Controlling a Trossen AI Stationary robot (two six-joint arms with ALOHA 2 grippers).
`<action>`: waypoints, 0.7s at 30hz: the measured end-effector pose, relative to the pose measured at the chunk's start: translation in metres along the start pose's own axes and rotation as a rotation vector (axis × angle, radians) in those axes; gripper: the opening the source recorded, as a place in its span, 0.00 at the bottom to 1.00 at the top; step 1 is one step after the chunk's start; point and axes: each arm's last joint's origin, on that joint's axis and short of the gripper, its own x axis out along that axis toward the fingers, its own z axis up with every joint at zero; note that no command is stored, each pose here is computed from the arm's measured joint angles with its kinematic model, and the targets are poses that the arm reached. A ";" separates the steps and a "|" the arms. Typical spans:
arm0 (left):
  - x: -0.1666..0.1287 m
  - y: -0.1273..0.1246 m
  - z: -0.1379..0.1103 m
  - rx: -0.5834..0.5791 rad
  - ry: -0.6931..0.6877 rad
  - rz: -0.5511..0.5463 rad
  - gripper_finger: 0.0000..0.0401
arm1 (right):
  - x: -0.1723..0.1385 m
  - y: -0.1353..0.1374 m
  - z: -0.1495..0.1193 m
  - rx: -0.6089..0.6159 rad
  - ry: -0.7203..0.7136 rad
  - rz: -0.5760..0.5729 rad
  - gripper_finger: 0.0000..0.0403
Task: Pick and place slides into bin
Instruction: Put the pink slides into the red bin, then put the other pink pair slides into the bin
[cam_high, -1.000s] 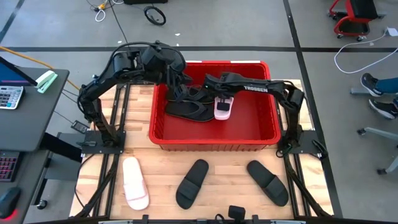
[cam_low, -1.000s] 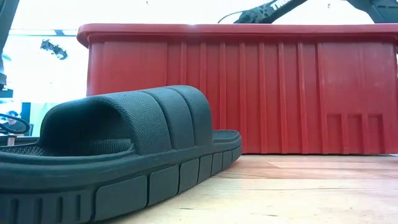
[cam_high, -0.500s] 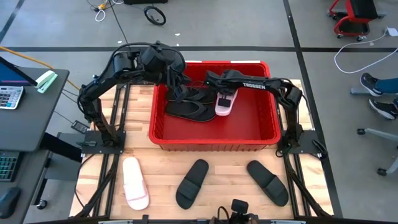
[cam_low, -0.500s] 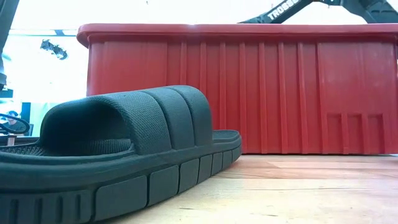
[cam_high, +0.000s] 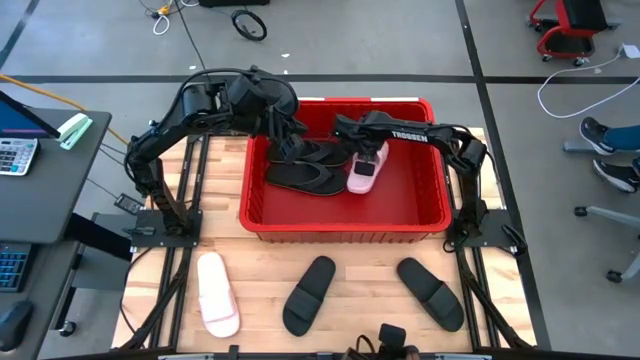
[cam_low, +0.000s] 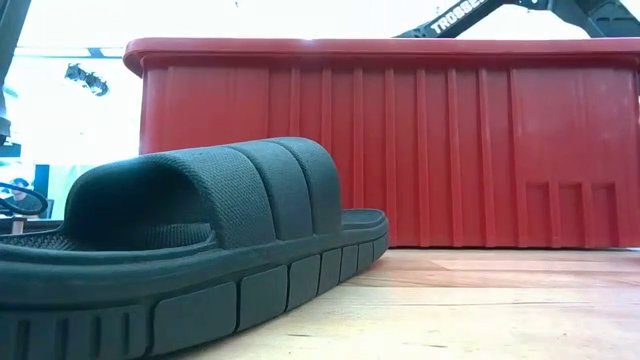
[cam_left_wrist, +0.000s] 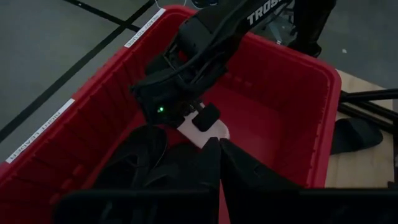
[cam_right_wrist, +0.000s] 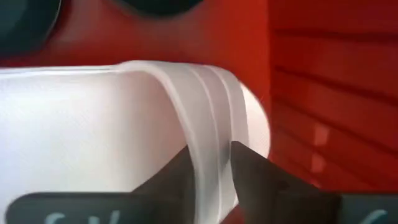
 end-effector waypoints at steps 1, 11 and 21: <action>0.000 0.000 0.000 -0.001 0.000 0.000 0.03 | 0.000 0.001 -0.002 -0.008 0.018 0.006 0.27; 0.000 0.000 0.000 -0.060 0.000 0.000 0.05 | 0.000 0.000 -0.001 -0.149 0.006 -0.001 0.40; 0.000 0.000 0.000 -0.073 -0.004 -0.002 0.02 | -0.047 0.003 -0.011 -0.119 -0.123 -0.043 0.39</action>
